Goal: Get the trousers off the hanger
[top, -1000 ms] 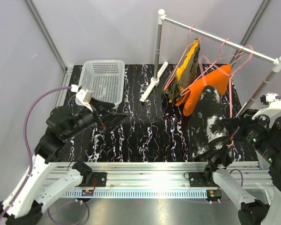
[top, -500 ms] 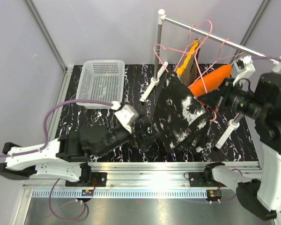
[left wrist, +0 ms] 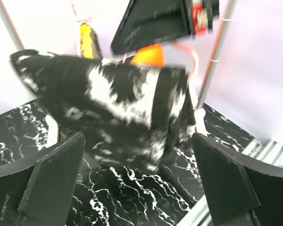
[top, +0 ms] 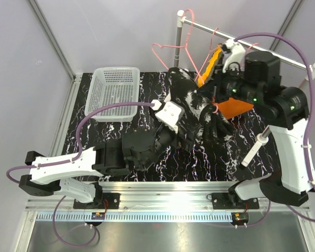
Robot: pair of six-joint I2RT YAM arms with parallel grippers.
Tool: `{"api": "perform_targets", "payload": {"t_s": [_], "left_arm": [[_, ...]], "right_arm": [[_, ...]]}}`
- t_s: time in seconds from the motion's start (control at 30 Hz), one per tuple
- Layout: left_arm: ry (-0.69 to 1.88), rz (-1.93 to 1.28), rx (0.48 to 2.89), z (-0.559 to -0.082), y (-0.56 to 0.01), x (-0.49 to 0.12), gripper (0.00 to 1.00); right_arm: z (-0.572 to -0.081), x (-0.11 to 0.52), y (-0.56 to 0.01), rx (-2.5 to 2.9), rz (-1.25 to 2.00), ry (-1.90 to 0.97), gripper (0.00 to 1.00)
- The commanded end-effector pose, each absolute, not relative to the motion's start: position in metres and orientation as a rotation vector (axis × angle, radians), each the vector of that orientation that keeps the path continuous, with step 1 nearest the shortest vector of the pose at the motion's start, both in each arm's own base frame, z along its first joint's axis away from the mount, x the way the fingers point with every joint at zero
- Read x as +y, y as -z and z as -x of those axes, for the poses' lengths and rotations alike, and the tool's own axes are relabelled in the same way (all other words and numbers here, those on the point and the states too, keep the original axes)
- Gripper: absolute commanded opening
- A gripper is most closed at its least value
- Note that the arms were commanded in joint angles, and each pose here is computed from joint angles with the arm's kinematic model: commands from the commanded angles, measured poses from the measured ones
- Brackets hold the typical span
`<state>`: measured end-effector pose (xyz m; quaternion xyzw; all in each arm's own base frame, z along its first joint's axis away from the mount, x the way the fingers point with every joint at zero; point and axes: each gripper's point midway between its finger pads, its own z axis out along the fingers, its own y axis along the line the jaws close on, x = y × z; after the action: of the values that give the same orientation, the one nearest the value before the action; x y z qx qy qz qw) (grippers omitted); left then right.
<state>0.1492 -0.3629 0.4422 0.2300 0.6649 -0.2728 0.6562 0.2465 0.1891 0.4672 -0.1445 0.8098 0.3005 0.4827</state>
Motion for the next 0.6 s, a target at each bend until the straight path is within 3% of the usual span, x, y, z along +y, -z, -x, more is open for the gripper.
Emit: {"api": "perform_targets", "payload": {"t_s": [0.0,0.33,0.57], "left_arm": [[0.612,-0.363,1.517,-0.167,-0.462,-0.345,0.99],[0.697,-0.505,1.524,-0.191,-0.430,-0.307,0.99],[0.852,-0.739,1.484,-0.154,-0.410,-0.317,0.99]], "right_arm": [[-0.249,0.200,-0.537,1.672,0.340,-0.697,0.00],[-0.244,0.252,-0.533,1.657,0.269,-0.667,0.00],[-0.259,0.262,-0.531,1.663,0.140,-0.576,0.00]]}}
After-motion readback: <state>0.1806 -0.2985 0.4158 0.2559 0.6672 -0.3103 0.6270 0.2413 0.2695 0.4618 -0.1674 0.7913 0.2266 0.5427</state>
